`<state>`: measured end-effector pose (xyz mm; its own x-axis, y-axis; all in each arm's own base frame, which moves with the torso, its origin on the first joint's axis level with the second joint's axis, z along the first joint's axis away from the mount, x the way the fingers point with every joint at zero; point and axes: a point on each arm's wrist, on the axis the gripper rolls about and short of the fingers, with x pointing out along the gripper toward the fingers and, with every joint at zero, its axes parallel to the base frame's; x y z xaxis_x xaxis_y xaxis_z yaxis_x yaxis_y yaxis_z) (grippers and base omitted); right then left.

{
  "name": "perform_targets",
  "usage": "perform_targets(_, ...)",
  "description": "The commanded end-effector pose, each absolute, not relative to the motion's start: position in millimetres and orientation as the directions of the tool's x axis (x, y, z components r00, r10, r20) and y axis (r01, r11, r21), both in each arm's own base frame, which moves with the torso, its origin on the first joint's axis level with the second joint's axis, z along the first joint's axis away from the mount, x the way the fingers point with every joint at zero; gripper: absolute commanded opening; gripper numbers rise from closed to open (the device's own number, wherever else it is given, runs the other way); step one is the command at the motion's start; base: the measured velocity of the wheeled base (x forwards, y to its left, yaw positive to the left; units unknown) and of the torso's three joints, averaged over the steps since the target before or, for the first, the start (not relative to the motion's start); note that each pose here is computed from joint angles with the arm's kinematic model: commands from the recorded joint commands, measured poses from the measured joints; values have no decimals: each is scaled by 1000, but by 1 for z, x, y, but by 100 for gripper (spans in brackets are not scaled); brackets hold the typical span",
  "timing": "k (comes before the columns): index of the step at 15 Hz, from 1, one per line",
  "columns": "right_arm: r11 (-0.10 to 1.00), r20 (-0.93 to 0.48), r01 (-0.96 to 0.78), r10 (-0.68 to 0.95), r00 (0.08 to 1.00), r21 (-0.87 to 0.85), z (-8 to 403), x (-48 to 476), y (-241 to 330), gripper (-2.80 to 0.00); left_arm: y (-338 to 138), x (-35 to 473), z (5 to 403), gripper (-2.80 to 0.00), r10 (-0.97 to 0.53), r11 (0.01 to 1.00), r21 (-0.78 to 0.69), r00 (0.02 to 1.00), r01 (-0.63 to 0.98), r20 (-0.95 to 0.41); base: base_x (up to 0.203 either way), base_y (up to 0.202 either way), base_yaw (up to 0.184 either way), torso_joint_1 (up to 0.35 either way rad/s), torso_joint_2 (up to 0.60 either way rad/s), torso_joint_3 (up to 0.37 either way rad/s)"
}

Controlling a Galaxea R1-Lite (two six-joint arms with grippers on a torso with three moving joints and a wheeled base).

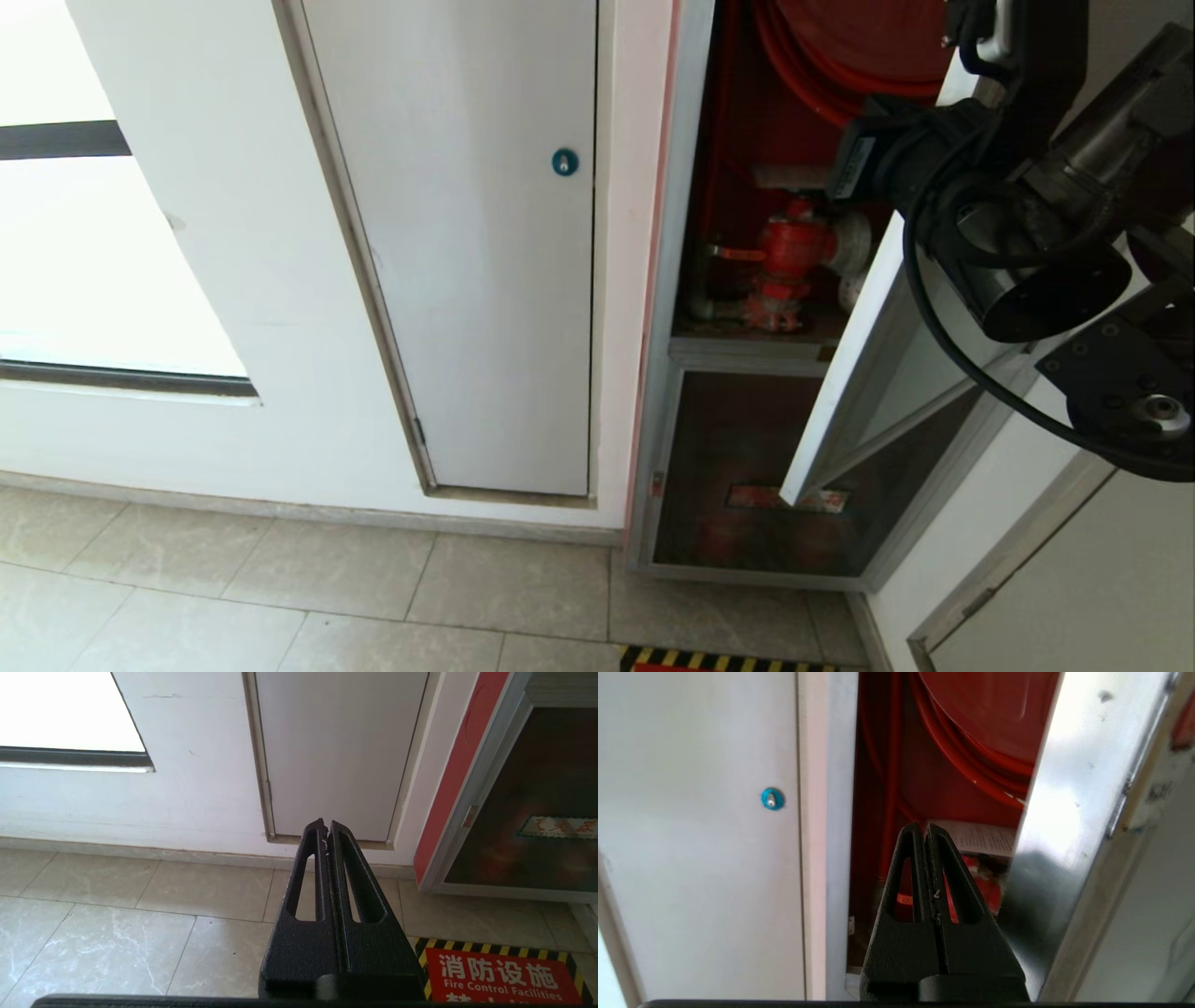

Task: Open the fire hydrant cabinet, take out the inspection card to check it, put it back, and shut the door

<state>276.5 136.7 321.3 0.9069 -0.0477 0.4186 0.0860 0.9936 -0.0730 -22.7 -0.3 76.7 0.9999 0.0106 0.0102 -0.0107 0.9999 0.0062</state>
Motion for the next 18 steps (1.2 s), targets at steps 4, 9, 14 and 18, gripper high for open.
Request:
perform_targets(4, 992, 419, 117, -82, 904, -57, 324, 261, 127, -280, 0, -22, 76, -280, 11, 1000, 6, 1000, -11, 5, 0, 0, 0, 0, 0, 0)
perform_targets(9, 990, 415, 131, -100, 904, -49, 324, 247, 119, -280, 0, -22, 76, -280, 11, 1000, 6, 1000, -11, 5, 0, 0, 0, 0, 0, 0)
perform_targets(14, 988, 410, 152, -123, 904, -37, 324, 228, 109, -280, 0, -22, 76, -280, 11, 1000, 6, 1000, -11, 5, 0, 0, 0, 0, 0, 0)
perform_targets(18, 982, 433, 189, -174, 884, 9, 323, 215, 101, -280, 0, -22, 76, -280, 11, 1000, 6, 1000, -11, 5, 0, 0, 0, 0, 0, 0)
